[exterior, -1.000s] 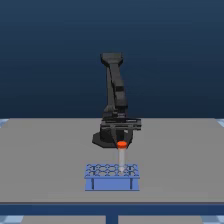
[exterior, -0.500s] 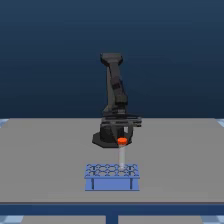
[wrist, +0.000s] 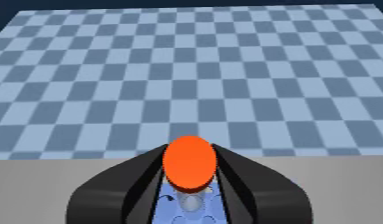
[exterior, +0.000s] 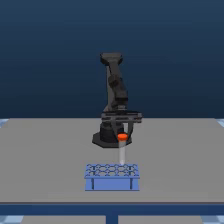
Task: Pick up the centrifuge tube on the rack
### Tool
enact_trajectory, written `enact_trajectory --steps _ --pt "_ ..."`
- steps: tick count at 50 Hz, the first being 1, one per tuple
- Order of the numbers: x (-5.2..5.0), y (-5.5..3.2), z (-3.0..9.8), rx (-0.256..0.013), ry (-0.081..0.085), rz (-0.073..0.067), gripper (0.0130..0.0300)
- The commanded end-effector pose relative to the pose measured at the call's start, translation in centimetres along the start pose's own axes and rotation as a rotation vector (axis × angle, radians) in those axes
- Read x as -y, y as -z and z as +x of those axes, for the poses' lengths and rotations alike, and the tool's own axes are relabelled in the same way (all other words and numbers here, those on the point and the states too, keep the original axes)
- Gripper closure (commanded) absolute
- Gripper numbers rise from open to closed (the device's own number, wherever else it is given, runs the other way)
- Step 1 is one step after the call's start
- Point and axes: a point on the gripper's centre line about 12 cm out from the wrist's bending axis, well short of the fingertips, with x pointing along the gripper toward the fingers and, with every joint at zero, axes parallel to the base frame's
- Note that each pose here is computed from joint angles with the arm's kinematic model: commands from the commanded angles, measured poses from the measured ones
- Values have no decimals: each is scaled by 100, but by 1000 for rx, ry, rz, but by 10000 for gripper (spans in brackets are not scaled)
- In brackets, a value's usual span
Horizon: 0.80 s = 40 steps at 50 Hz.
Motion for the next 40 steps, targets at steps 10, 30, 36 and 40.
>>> enact_trajectory --steps 10,30,36,40 --pt "3 -61 -37 -3 4 -17 300" --pt "3 -85 -50 -3 4 -17 300" --pt "3 -85 -50 -3 4 -17 300" --pt "3 -85 -50 -3 4 -17 300"
